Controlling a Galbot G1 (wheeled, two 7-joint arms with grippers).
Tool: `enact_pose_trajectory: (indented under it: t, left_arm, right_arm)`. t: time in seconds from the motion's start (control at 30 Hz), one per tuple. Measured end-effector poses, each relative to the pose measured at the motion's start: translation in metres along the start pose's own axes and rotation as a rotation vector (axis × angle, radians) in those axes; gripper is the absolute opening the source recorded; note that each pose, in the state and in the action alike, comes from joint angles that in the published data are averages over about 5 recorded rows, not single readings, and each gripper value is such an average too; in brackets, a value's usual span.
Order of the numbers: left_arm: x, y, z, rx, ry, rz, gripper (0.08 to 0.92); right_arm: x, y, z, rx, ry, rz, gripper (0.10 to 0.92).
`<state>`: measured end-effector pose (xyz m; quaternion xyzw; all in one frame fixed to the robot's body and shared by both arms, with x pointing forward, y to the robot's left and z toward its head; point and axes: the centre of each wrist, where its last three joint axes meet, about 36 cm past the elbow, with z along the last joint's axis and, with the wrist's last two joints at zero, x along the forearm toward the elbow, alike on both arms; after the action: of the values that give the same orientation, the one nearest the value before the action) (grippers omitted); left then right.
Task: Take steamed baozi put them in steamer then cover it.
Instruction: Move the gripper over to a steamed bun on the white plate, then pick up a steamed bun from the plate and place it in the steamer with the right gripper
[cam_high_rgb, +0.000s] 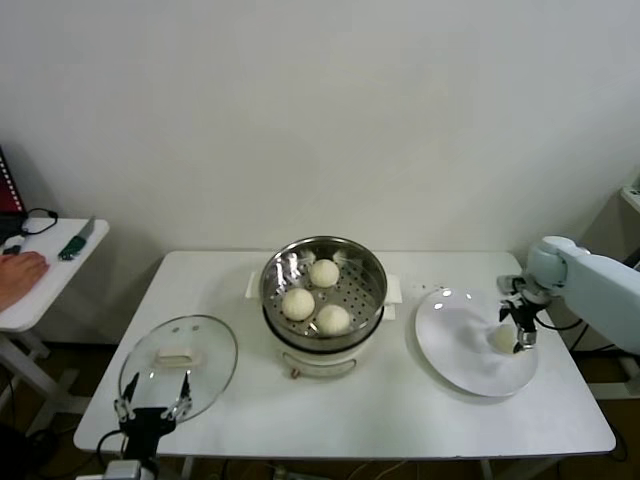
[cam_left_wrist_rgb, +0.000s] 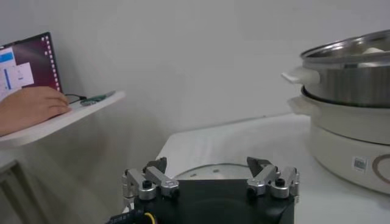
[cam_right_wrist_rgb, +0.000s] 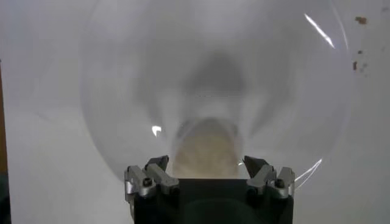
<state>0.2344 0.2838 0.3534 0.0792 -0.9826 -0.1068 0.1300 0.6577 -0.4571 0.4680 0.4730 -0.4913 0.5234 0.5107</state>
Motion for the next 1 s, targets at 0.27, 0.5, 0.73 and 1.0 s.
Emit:
enact_pose_trajectory:
  t: [0.27, 0.5, 0.73, 1.0]
  left_arm:
    - [0.002, 0.0, 0.002, -0.006, 0.004, 0.0, 0.823]
    - [0.002, -0.002, 0.001, -0.008, 0.005, 0.001, 0.823]
    - [0.005, -0.002, 0.002, -0.007, 0.009, -0.001, 0.823]
    - [0.005, -0.004, -0.001, -0.005, 0.002, 0.008, 0.823]
  right_arm:
    - [-0.011, -0.003, 0.001, 0.007, 0.018, -0.006, 0.822]
    - [-0.015, -0.005, 0.002, 0.016, 0.026, -0.014, 0.724]
    - [-0.013, -0.006, 0.003, 0.017, 0.025, -0.014, 0.661]
    - [0.015, -0.019, -0.004, 0.0, -0.012, 0.026, 0.656]
